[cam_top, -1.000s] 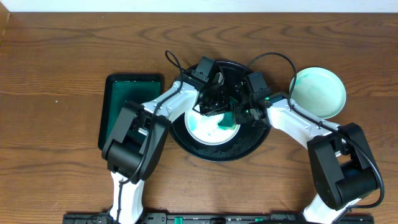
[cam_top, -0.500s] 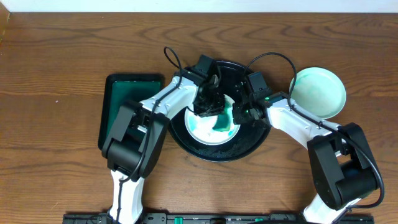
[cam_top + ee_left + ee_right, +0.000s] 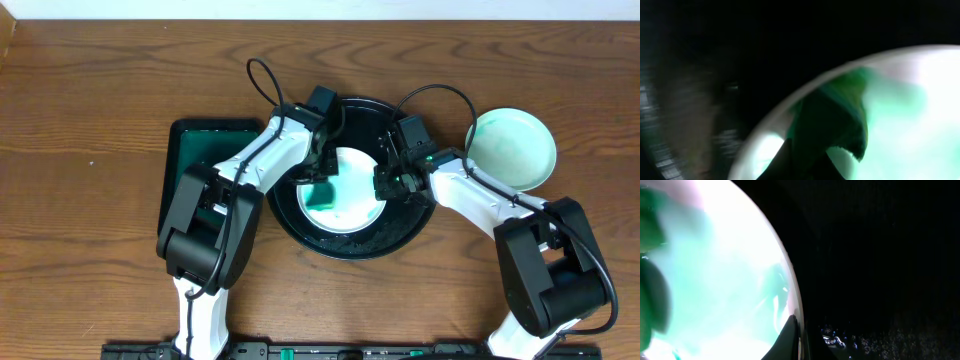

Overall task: Clean dirty plates on tray and stack at the side
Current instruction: 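Return the green sponge to the green tray with the left gripper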

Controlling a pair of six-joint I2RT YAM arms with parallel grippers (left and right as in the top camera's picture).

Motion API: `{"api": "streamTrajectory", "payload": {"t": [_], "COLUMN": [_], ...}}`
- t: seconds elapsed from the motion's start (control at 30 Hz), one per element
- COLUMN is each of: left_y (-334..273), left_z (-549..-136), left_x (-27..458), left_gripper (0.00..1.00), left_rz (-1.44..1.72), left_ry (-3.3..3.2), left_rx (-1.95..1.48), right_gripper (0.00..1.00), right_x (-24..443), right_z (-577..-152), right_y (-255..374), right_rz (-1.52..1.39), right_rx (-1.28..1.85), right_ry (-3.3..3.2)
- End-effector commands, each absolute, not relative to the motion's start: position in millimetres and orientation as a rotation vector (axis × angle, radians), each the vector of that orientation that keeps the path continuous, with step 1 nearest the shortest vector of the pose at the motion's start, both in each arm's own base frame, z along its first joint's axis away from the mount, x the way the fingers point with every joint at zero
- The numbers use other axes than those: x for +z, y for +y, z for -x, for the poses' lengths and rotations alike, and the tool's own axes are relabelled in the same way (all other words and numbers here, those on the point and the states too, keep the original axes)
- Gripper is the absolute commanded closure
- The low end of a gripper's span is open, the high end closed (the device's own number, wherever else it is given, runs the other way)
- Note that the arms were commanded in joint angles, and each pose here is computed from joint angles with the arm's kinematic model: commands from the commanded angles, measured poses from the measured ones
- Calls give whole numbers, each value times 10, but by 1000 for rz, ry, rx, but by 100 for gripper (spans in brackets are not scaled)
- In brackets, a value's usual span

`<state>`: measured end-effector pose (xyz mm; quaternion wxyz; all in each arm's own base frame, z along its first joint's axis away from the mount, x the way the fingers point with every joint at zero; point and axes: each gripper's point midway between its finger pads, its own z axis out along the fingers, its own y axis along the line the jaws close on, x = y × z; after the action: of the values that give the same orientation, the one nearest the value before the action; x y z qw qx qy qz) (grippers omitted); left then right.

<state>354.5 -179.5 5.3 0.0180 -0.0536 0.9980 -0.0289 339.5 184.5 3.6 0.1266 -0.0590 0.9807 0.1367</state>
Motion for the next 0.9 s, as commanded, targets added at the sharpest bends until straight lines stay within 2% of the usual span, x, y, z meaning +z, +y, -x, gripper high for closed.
{"api": "streamTrajectory", "payload": {"t": [0.0, 0.13, 0.33, 0.53, 0.87], "left_y": [-905, -965, -1224, -1212, -586], "left_z": [-3456, -3539, -3683, -3597, -3574], "left_x": [-305, -81, 623, 1193, 1311], "left_gripper": [92, 92, 93, 93, 93], "left_rz": [186, 184, 158, 169, 334], "left_ry": [3066, 3039, 2899, 2814, 2775], "left_rx": [569, 538, 369, 282, 485], "right_gripper": [99, 99, 99, 99, 99], "right_x": [-115, -115, -114, -108, 51], "right_z": [-3205, -3205, -3206, -3221, -3279], "right_y": [1864, 1864, 1866, 1872, 1905], "right_rz": [204, 204, 206, 210, 281], "right_rx": [411, 411, 411, 414, 423], "right_ry": [2929, 2929, 2928, 2920, 2864]}}
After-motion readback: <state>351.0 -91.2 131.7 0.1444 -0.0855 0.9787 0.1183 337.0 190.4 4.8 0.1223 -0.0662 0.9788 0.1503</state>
